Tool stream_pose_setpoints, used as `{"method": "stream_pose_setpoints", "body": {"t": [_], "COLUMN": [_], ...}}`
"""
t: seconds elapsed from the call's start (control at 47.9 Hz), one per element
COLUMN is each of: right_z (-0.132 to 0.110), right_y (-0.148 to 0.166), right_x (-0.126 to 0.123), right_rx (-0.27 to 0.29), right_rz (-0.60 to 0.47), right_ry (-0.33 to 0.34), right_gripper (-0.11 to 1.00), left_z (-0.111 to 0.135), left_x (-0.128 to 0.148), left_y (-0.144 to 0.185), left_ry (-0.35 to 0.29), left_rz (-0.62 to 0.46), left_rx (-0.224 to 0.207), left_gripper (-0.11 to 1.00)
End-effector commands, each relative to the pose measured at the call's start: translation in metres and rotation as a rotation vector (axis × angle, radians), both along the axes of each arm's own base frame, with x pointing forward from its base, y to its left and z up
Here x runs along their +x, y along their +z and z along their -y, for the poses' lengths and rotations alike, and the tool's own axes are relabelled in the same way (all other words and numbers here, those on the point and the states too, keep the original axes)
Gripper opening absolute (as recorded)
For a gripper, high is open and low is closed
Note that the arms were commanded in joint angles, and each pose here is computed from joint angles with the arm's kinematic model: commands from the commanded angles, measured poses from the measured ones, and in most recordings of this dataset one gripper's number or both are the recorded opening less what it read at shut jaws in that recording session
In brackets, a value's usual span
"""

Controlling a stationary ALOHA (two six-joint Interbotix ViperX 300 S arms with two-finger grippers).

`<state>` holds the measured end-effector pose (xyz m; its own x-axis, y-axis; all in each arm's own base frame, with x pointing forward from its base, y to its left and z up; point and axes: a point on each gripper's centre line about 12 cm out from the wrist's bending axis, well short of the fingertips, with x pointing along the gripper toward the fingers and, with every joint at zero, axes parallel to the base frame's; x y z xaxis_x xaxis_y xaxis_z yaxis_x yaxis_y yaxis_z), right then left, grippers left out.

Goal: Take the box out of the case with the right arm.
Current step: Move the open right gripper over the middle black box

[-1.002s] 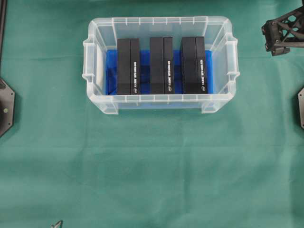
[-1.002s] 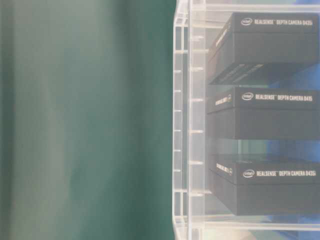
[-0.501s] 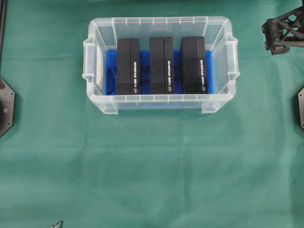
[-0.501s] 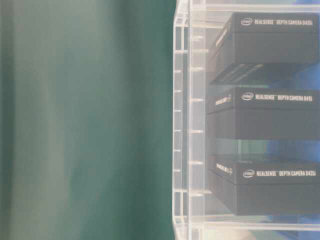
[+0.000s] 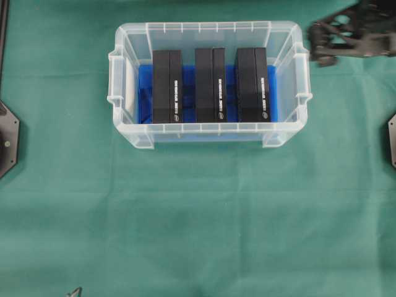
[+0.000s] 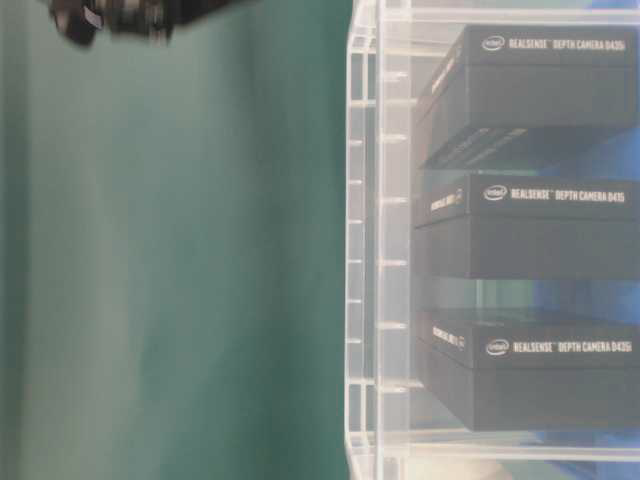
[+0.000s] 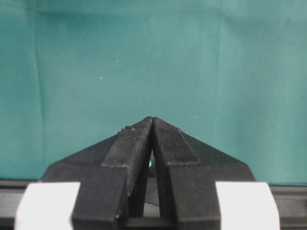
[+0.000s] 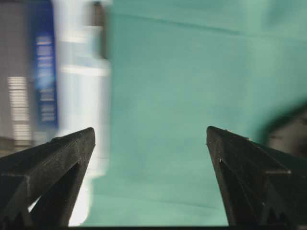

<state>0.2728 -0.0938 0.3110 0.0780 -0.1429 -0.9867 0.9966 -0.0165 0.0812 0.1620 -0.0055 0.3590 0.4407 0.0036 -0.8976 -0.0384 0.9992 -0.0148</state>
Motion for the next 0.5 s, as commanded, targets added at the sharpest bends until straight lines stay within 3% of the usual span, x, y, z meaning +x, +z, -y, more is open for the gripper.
{"method": "stream_pose_setpoints", "body": {"t": [0.0,0.167,0.48], "right_z": [0.003,0.005,-0.002], "right_y": [0.014,0.018,0.011], "right_x": [0.027,0.074,0.150], "right_rx": [-0.006,-0.006,-0.003], "right_rz": [0.046,0.065,0.102], "right_ry": [0.001,-0.012,0.028], "right_gripper": [0.93,0.93,0.93], "left_z": [-0.001,-0.001,-0.002], "left_x": [0.001,-0.001,0.000], "left_y": [0.007,0.008,0.006], "left_ry": [0.000,0.001,0.011], "left_rz": [0.022,0.019,-0.003], "left_rx": [0.005,0.006,0.008], "left_gripper": [0.00,0.00,0.00]}}
